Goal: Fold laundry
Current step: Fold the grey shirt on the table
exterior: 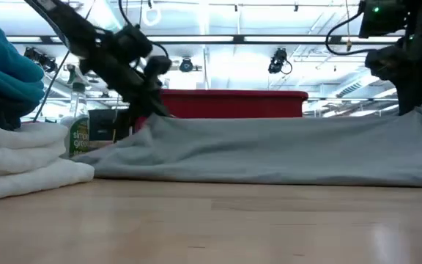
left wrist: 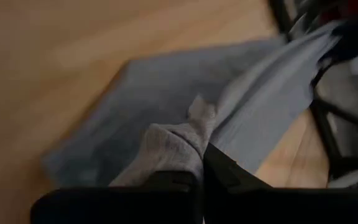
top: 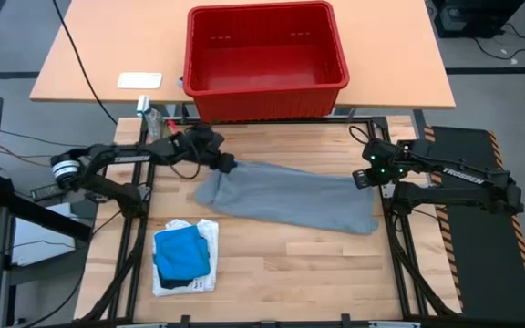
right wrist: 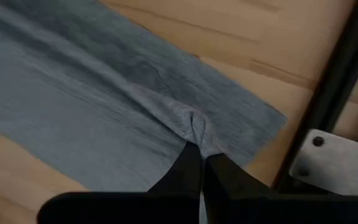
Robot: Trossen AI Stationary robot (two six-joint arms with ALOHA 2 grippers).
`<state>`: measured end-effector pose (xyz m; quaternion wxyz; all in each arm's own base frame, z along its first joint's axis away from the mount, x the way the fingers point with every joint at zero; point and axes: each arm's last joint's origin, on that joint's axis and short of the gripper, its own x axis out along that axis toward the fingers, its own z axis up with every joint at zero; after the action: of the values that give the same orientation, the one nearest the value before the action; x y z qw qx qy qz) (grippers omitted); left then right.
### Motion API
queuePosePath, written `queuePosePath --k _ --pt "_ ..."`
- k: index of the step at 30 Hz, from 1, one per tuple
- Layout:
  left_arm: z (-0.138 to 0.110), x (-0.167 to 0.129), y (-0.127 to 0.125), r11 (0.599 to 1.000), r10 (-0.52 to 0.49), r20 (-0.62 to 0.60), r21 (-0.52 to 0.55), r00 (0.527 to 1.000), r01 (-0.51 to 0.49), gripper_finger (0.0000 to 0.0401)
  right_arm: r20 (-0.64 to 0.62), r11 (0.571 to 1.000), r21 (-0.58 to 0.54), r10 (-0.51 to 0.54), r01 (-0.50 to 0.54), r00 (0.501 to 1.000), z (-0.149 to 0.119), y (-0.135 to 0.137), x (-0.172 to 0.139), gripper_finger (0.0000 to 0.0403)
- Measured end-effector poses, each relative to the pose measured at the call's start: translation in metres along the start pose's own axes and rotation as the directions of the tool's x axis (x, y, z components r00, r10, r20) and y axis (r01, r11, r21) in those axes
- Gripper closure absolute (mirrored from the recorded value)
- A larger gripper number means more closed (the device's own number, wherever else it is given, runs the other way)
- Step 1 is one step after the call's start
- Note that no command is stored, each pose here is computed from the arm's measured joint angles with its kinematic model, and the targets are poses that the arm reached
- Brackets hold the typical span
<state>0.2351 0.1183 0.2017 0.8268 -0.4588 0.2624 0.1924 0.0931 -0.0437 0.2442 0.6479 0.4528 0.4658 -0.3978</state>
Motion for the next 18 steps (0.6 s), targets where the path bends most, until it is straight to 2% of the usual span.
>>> queuePosePath --k 4,7,11,14,18 --pt "0.014 0.020 0.008 0.995 -0.099 0.048 0.024 0.994 0.098 0.0392 -0.022 0.999 0.012 -0.043 0.043 0.999 0.004 0.003 0.006 0.0391" --pt "0.016 0.030 0.015 0.994 -0.106 0.046 -0.003 0.993 0.106 0.0384 -0.021 0.996 0.037 -0.083 0.083 0.996 0.008 0.005 0.010 0.0380" --pt "0.020 0.030 0.021 0.995 -0.096 0.055 -0.029 0.994 0.097 0.0343 0.001 0.990 0.083 -0.112 0.111 0.994 0.012 0.007 0.013 0.0348" --pt "0.026 0.023 0.025 0.995 -0.087 0.088 -0.045 0.992 0.091 0.0299 0.159 0.989 0.120 -0.101 0.083 0.982 0.022 0.013 0.010 0.0315" --pt "0.038 0.014 0.038 0.995 -0.044 0.146 -0.082 0.988 0.056 0.0243 0.435 0.989 0.147 -0.038 -0.030 0.900 0.043 0.029 0.006 0.0274"
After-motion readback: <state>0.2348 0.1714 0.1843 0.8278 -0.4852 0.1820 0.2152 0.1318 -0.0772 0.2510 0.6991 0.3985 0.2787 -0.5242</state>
